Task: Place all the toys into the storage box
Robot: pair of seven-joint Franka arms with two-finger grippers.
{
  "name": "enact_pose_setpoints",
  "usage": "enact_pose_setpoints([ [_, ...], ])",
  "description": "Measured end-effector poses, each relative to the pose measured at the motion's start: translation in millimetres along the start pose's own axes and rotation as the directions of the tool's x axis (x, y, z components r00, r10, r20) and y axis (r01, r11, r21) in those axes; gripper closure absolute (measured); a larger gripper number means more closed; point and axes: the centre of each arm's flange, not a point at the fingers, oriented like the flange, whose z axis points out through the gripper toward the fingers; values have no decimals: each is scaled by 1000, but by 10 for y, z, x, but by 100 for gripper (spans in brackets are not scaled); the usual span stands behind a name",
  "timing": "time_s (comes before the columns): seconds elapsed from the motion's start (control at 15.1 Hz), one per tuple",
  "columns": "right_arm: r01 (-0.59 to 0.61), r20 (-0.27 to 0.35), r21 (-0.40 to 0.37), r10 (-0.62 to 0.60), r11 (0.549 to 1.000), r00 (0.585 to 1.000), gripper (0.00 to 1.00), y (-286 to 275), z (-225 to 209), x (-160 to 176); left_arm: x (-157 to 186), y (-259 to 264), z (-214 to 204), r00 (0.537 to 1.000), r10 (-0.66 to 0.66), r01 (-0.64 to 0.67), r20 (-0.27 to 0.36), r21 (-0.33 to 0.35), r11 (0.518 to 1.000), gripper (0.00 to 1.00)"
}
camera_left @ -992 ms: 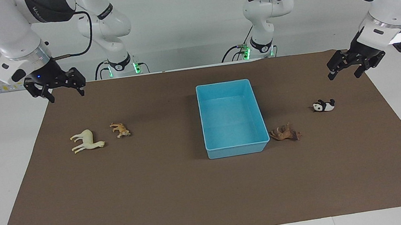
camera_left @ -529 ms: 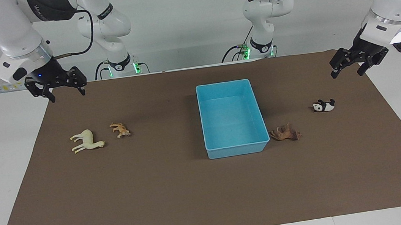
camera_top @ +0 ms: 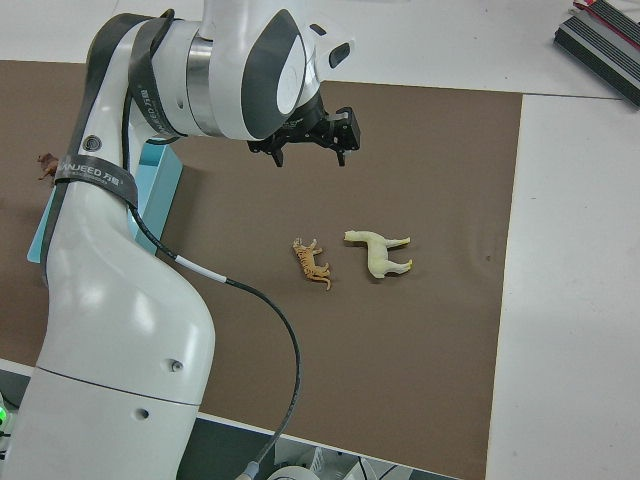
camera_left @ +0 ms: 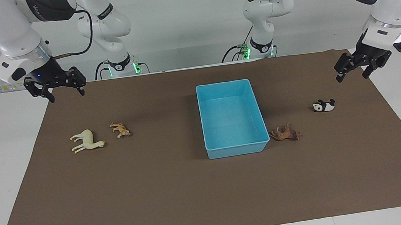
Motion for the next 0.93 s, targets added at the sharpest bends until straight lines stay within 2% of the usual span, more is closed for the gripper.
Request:
enact_pose_setpoints([
  [0.2, -13, -25, -4, 12, 1000, 1000, 0, 149, 143, -18, -116, -108, 404, 993, 116, -116, 8, 4, 993, 0],
  [0.4, 25, -63, -18, -26, 1000, 998, 0, 121, 538, -41, -275, -179, 878, 967, 249, -248, 48, -15, 969, 0],
  [0.6, 164, -61, -26, -166, 986, 984, 0, 196, 1120, -36, -343, -187, 1231, 926, 372, -371, 66, -24, 928, 0],
  [0.73, 243, -53, -26, -244, 970, 968, 0, 275, 1495, -46, -439, -174, 1440, 908, 409, -409, 86, -19, 912, 0],
  [0.93, 270, -8, 3, -270, 963, 963, 0, 305, 1937, -28, -641, -163, 1697, 886, 452, -452, 101, -31, 892, 0],
])
